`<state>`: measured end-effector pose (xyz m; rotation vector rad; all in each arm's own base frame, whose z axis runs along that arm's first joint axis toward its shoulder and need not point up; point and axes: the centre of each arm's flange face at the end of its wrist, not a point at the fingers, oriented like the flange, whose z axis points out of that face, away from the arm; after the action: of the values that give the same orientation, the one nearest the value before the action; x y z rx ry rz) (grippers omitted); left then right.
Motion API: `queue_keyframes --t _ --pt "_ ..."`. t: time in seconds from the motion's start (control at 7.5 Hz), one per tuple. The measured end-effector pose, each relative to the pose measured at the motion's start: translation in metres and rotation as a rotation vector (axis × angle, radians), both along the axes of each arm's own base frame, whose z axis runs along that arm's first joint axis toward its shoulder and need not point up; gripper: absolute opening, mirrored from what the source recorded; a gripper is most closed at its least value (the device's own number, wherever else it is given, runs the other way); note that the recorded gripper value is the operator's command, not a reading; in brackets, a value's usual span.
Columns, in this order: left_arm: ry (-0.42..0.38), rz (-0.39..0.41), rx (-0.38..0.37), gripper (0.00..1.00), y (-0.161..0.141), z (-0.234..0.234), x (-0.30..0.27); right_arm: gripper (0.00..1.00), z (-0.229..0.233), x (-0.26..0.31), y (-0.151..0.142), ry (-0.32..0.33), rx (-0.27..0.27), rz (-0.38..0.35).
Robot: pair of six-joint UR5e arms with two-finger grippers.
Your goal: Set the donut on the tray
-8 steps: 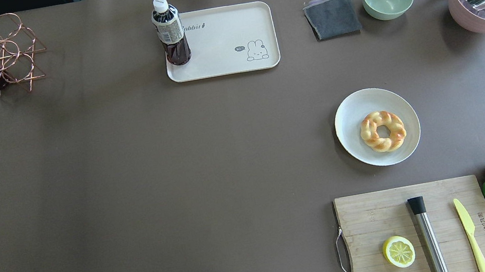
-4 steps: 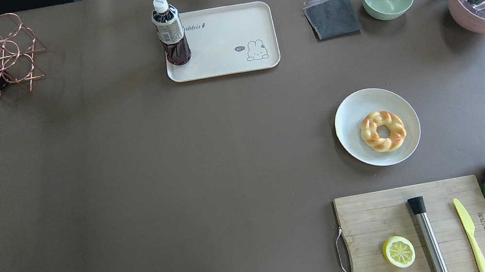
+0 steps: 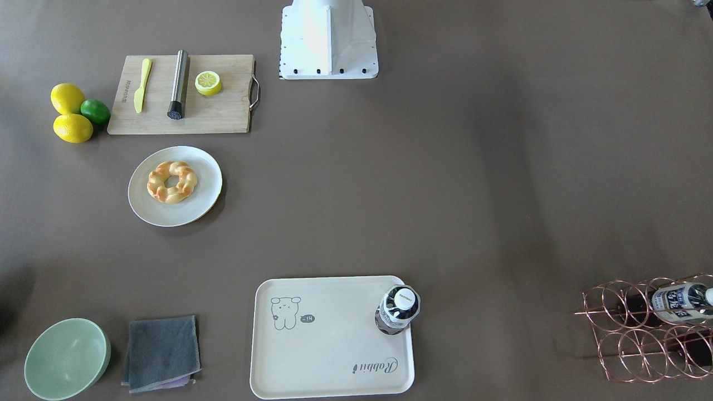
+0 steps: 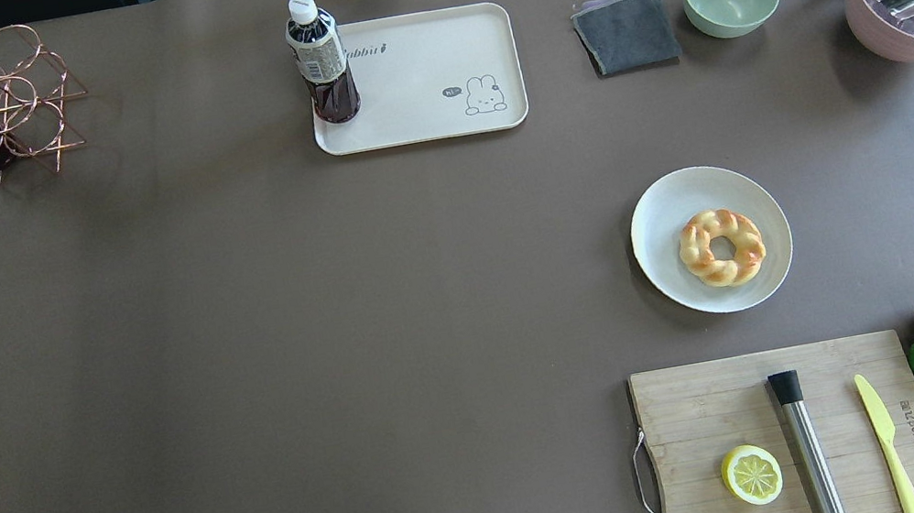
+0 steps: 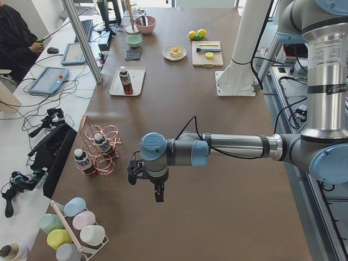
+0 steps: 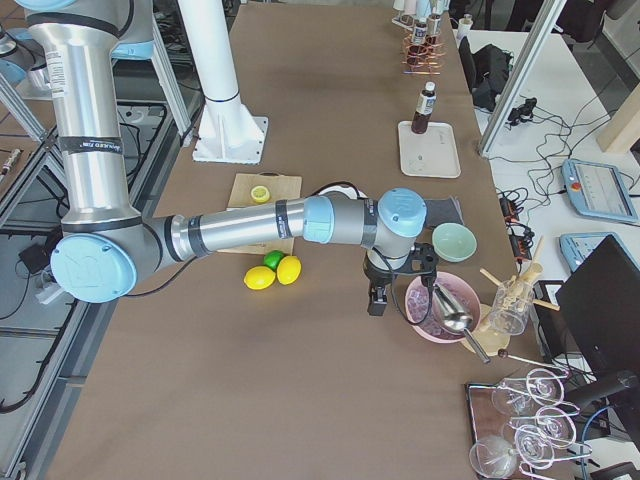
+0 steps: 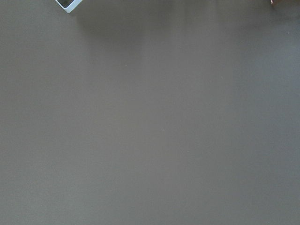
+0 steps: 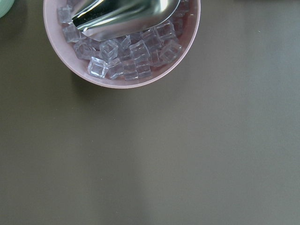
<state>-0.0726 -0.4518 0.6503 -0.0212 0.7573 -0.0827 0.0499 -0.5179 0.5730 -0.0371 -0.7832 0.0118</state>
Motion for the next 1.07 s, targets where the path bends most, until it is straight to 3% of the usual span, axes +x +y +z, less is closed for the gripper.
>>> queue_keyframes --t 1.07 --pt "-0.022 0.000 0.000 0.98 0.0007 0.0018 -0.0022 1.00 0.0000 -0.0001 0.0001 -0.006 0.000 0.000"
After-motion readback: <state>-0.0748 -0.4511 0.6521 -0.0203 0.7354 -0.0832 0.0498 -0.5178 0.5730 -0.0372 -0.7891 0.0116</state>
